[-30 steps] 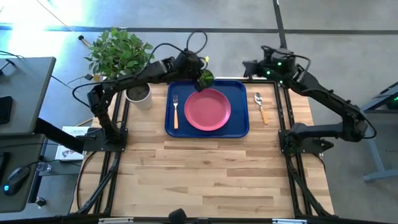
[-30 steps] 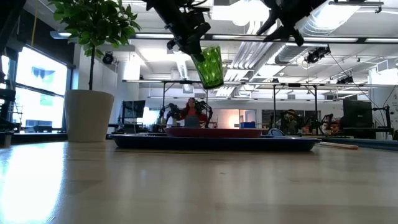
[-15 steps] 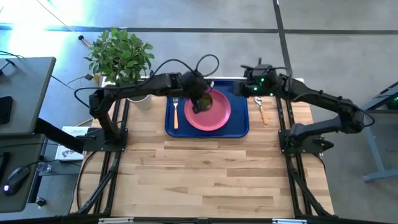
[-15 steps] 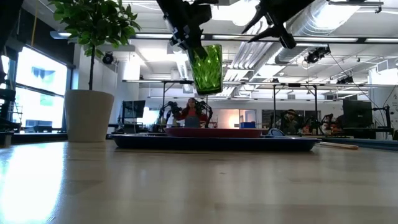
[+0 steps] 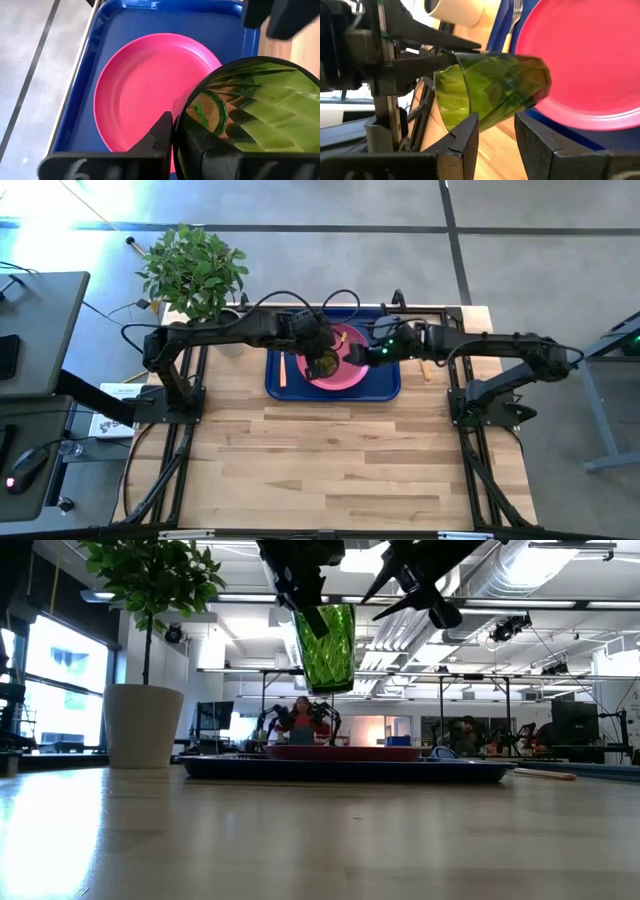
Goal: Pick and place plate/cup/fork/spoon on tray
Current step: Put the green cup on the blue serving tray
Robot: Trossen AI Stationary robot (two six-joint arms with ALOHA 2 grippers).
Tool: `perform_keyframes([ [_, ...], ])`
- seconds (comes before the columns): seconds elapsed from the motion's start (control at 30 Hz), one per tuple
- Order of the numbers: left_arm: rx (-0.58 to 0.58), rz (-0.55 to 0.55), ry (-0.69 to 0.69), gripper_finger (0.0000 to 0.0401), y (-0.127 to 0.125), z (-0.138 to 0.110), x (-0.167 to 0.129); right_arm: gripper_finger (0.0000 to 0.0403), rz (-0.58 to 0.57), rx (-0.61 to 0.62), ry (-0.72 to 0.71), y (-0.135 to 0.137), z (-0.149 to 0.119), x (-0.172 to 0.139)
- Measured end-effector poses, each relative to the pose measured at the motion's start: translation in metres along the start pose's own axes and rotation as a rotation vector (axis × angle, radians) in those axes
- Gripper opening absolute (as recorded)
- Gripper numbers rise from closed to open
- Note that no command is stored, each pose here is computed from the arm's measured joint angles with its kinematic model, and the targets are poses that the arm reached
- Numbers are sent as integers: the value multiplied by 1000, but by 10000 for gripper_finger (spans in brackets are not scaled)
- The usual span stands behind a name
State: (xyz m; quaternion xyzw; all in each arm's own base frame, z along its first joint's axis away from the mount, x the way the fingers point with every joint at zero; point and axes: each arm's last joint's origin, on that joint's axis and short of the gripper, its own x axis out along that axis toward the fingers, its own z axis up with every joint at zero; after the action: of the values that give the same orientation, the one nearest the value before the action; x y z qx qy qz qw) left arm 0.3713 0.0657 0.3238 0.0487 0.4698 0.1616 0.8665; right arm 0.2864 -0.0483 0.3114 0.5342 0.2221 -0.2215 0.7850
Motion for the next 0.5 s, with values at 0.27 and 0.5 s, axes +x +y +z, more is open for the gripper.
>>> perform_keyframes([
  [0.27,64,-33,37,11,-13,-4,-3,117,19,30,-8,7,-11,9],
  [0.5,145,-121,59,11,-25,-6,0,117,55,17,16,14,-23,19],
])
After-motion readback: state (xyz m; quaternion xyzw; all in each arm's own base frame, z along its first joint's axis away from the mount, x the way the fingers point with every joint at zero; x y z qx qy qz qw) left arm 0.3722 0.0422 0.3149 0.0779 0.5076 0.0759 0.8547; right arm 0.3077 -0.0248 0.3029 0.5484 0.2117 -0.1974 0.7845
